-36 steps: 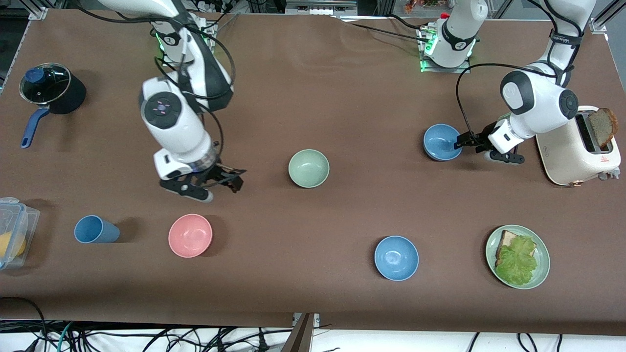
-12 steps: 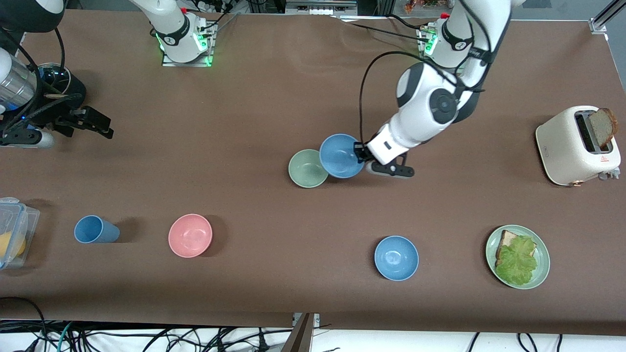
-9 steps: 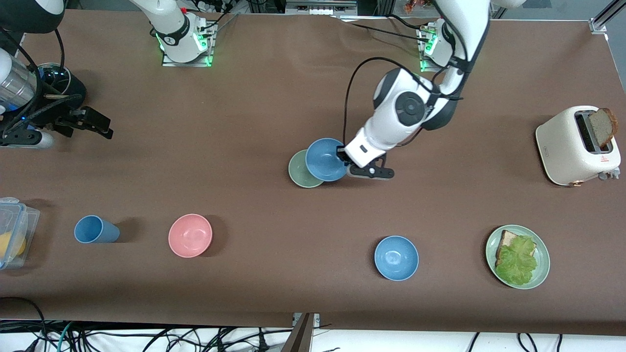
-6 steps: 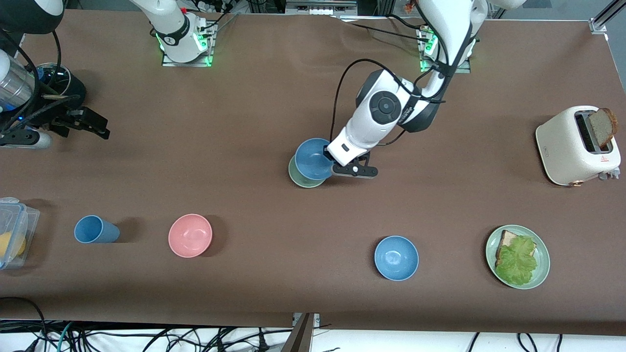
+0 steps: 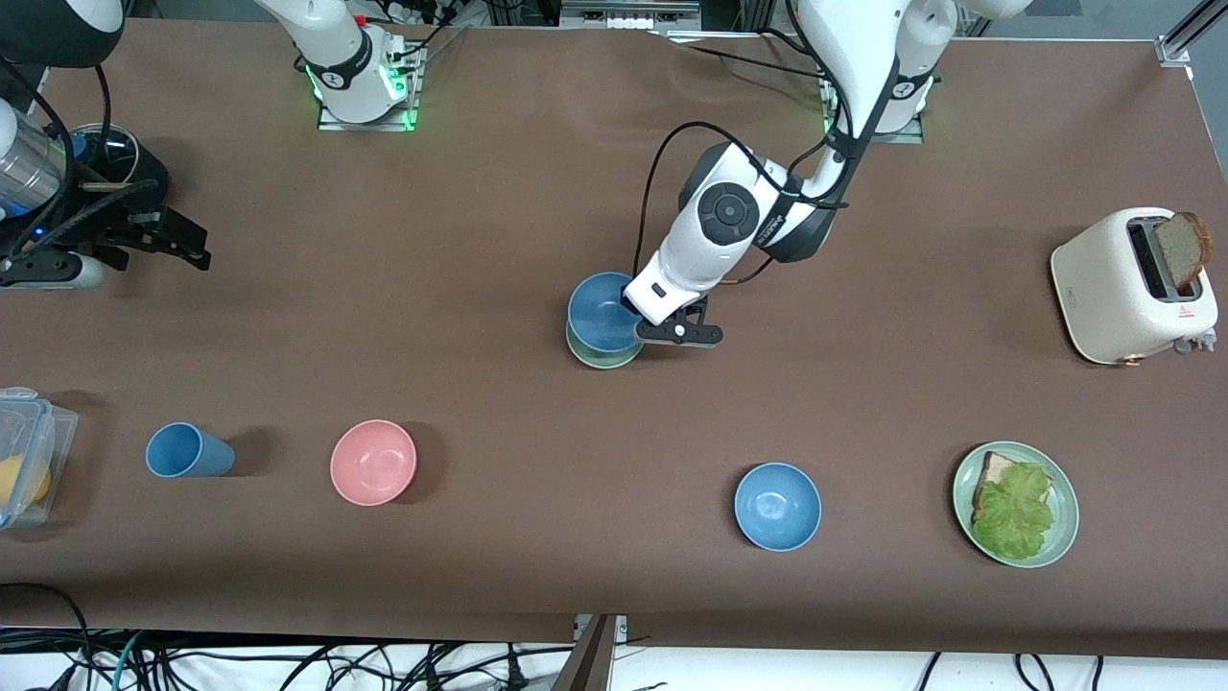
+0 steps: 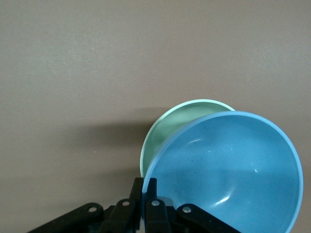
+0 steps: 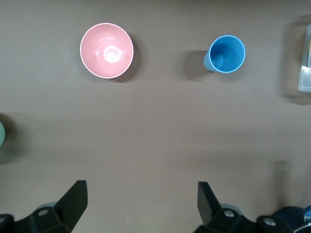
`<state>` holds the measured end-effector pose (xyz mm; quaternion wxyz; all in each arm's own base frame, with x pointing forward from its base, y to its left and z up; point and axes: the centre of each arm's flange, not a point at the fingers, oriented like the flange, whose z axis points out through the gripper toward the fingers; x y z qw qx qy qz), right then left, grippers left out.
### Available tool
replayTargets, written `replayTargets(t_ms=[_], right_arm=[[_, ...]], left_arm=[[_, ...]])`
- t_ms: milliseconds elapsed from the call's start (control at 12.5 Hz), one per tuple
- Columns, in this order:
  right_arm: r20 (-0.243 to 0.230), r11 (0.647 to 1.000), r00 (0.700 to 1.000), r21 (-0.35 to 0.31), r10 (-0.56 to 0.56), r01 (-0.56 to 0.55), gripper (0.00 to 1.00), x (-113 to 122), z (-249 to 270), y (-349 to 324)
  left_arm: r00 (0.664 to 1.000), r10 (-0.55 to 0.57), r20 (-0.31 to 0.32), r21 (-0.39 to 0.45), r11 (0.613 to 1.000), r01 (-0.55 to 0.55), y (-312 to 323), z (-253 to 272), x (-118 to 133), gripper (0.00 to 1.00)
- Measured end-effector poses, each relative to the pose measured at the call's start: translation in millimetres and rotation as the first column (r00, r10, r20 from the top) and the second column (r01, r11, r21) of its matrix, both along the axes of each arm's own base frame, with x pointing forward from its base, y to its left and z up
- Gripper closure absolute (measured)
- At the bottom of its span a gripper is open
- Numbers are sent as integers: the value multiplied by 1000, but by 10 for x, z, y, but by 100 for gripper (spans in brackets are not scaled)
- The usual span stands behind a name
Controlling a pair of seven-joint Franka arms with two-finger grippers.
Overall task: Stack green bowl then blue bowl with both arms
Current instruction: 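Open the left gripper and lift it away from the stacked bowls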
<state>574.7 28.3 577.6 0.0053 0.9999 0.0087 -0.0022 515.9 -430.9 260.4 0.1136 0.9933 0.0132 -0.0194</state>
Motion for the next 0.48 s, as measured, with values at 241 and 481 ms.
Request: replayTargets(t_ms=[241,481], right_arm=[[6,1000,1000,0,3,-3,0,5,27,17],[17,1000,1000,1,6,-6,0,6,125,17]], left_arm=[[1000,3,-2,6,1000,-3,-57,-85,-45,95],[1000,20,16,3,1000,-21,-12,-18,55,65]])
